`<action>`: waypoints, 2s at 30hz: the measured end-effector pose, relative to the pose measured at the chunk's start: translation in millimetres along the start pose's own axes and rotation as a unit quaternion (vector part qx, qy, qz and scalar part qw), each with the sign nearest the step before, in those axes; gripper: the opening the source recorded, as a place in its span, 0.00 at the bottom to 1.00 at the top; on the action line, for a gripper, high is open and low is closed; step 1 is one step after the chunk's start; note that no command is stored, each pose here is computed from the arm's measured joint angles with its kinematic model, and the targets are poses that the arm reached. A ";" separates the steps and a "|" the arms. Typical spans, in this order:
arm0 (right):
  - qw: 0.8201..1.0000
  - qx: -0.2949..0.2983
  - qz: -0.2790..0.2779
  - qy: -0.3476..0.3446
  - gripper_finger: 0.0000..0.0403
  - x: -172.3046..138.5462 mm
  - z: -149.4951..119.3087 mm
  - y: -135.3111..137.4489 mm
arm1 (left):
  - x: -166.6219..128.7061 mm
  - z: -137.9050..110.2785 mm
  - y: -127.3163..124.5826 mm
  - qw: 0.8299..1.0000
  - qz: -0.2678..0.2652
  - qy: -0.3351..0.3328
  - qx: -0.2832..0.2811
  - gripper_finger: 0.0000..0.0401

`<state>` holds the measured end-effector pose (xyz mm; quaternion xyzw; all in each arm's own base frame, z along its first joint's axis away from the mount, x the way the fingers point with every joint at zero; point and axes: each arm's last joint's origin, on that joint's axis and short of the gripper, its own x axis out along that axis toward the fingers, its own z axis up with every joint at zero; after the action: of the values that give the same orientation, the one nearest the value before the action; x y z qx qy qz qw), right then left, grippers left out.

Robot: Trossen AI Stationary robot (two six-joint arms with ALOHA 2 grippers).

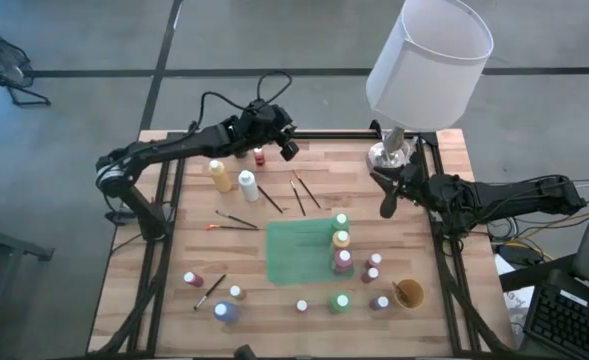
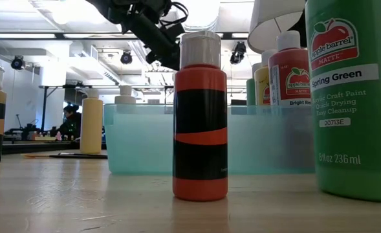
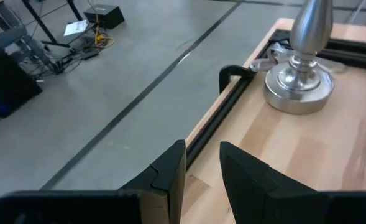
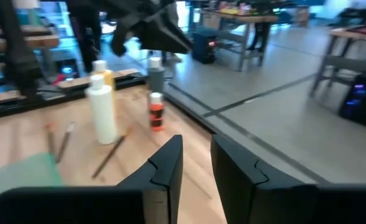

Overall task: Pick & Place Paint Supplies
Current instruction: Put the gold paintbrush into the yellow cup

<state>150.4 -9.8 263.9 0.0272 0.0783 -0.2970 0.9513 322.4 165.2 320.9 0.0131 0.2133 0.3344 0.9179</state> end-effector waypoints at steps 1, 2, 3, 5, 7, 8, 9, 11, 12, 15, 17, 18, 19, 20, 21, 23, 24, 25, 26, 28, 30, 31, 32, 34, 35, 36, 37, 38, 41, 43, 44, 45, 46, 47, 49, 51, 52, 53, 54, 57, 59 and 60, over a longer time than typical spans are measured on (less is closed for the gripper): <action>1.000 -0.001 -0.008 -0.001 0.21 0.0 0.1 -0.4 | 0.0 1.3 2.1 1.000 0.002 -0.001 -0.011 0.26; 1.000 -0.002 -0.010 -0.001 0.21 0.0 0.1 -0.6 | 0.4 3.2 4.1 1.000 0.005 -0.002 -0.022 0.26; 1.000 -0.002 -0.010 -0.001 0.22 0.0 0.1 -0.6 | 1.5 6.1 6.1 1.000 0.007 -0.005 -0.030 0.26; 1.000 -0.002 -0.010 -0.001 0.22 0.0 0.1 -0.5 | 3.4 12.3 9.7 0.999 0.012 -0.001 -0.036 0.26; 1.000 -0.002 -0.010 -0.001 0.22 0.2 0.0 -0.4 | 8.5 18.4 9.9 0.999 0.013 0.013 -0.036 0.26; 1.000 -0.002 -0.010 -0.001 0.21 0.1 -0.1 -0.4 | 11.4 21.4 9.3 0.999 0.012 0.023 -0.034 0.26; 1.000 -0.001 -0.010 0.000 0.21 0.3 -0.2 -0.3 | 14.7 23.2 8.2 0.999 0.010 0.037 -0.030 0.26; 1.000 0.002 -0.010 0.000 0.19 0.2 -0.2 -0.4 | 22.0 30.1 6.7 0.998 0.009 0.054 -0.024 0.26; 1.000 0.005 -0.010 0.000 0.18 0.3 -0.3 -0.4 | 25.7 33.1 6.3 0.998 0.008 0.062 -0.019 0.26; 1.000 0.011 -0.010 0.000 0.14 0.2 -0.3 -0.4 | 37.6 40.3 6.7 0.996 0.010 0.084 -0.002 0.27; 1.000 0.010 -0.010 0.000 0.13 0.3 -0.4 -0.4 | 45.2 41.4 8.0 0.994 0.011 0.107 0.010 0.30; 1.000 0.010 -0.010 0.001 0.12 0.3 -0.5 -0.4 | 48.5 42.8 9.6 0.993 0.014 0.114 0.013 0.32; 1.000 0.010 -0.010 0.001 0.11 0.3 -0.5 -0.4 | 51.2 43.9 11.8 0.992 0.020 0.121 0.014 0.35; 1.000 0.010 -0.010 0.001 0.11 0.3 -0.6 -0.4 | 53.2 44.3 13.9 0.991 0.027 0.129 0.015 0.37; 1.000 0.010 -0.010 0.001 0.11 0.3 -0.6 -0.4 | 54.8 45.2 17.1 0.990 0.034 0.135 0.015 0.40; 1.000 0.010 -0.010 0.002 0.10 0.2 -0.9 -0.5 | 57.9 46.2 24.3 0.988 0.042 0.147 0.015 0.44; 1.000 0.010 -0.010 0.002 0.10 0.2 -0.9 -0.4 | 58.9 45.6 27.4 0.987 0.045 0.154 0.012 0.46; 1.000 0.009 -0.010 0.002 0.10 0.2 -0.9 -0.4 | 60.0 44.2 29.8 0.986 0.045 0.163 0.010 0.47; 1.000 0.009 -0.010 0.003 0.10 0.2 -1.0 -0.5 | 60.9 42.2 31.3 0.984 0.039 0.171 0.010 0.47; 1.000 0.009 -0.010 0.003 0.10 0.2 -1.0 -0.5 | 62.2 38.9 32.2 0.983 0.018 0.182 0.036 0.48; 1.000 0.008 -0.010 0.003 0.11 0.3 -1.0 -0.4 | 61.8 36.9 31.5 0.979 -0.009 0.190 0.080 0.48; 1.000 0.008 -0.010 0.003 0.12 0.3 -1.0 -0.4 | 61.6 35.5 30.9 0.976 -0.021 0.195 0.099 0.48; 1.000 0.008 -0.010 0.003 0.13 0.3 -1.0 -0.4 | 61.0 34.3 30.5 0.972 -0.030 0.201 0.113 0.48; 1.000 0.008 -0.010 0.003 0.14 0.3 -1.0 -0.4 | 60.4 31.7 30.4 0.967 -0.046 0.211 0.136 0.48; 1.000 0.009 -0.010 0.003 0.15 0.3 -1.0 -0.4 | 60.0 30.6 30.1 0.964 -0.056 0.215 0.146 0.48; 1.000 0.009 -0.010 0.003 0.15 0.3 -1.0 -0.4 | 59.6 29.6 29.9 0.961 -0.069 0.218 0.156 0.48; 1.000 0.009 -0.010 0.003 0.16 0.3 -1.0 -0.4 | 59.2 28.9 29.5 0.958 -0.082 0.219 0.167 0.48; 1.000 0.009 -0.010 0.003 0.16 0.3 -1.0 -0.4 | 58.9 28.5 28.8 0.955 -0.097 0.218 0.177 0.48; 1.000 0.009 -0.010 0.003 0.18 0.3 -1.1 -0.4 | 57.7 26.7 26.2 0.940 -0.159 0.207 0.219 0.48; 1.000 0.010 -0.010 0.003 0.19 0.3 -1.1 -0.4 | 57.4 26.7 25.0 0.932 -0.181 0.198 0.246 0.48; 1.000 0.010 -0.010 0.003 0.19 0.3 -1.1 -0.4 | 57.3 26.7 24.8 0.928 -0.185 0.195 0.256 0.48; 1.000 0.010 -0.010 0.003 0.20 0.3 -1.1 -0.4 | 58.0 26.2 24.4 0.925 -0.188 0.194 0.267 0.48; 1.000 0.010 -0.010 0.003 0.20 0.3 -1.1 -0.4 | 58.7 25.6 22.9 0.922 -0.192 0.192 0.276 0.48; 1.000 0.010 -0.010 0.003 0.20 0.3 -1.1 -0.4 | 59.1 24.2 22.6 0.918 -0.197 0.195 0.283 0.48; 1.000 0.010 -0.010 0.003 0.21 0.3 -1.1 -0.4 | 61.3 20.0 19.8 0.909 -0.209 0.204 0.298 0.48; 1.000 0.009 -0.010 0.003 0.21 0.3 -1.1 -0.4 | 64.7 16.1 16.1 0.902 -0.217 0.210 0.309 0.48; 1.000 0.009 -0.010 0.003 0.21 0.3 -1.1 -0.4 | 66.2 14.7 15.3 0.900 -0.213 0.213 0.314 0.48; 1.000 0.009 -0.010 0.004 0.22 0.3 -1.3 -0.4 | 68.3 13.8 14.6 0.899 -0.206 0.215 0.321 0.48; 1.000 0.007 -0.010 0.007 0.22 0.2 -1.9 -0.6 | 70.1 13.0 14.3 0.899 -0.199 0.217 0.324 0.48; 1.000 0.002 -0.011 0.010 0.22 0.1 -2.7 -0.7 | 74.2 11.0 14.3 0.911 -0.184 0.226 0.292 0.48; 1.000 0.002 -0.011 0.010 0.22 0.1 -2.8 -0.7 | 78.4 7.8 13.7 0.918 -0.178 0.235 0.265 0.48; 1.000 0.003 -0.011 0.010 0.21 0.1 -2.8 -0.7 | 80.5 5.5 13.1 0.918 -0.178 0.241 0.261 0.48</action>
<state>149.8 -10.1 261.2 0.0318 0.0878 -0.3070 0.9471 371.9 225.9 297.2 0.1329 0.5063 0.0907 0.8472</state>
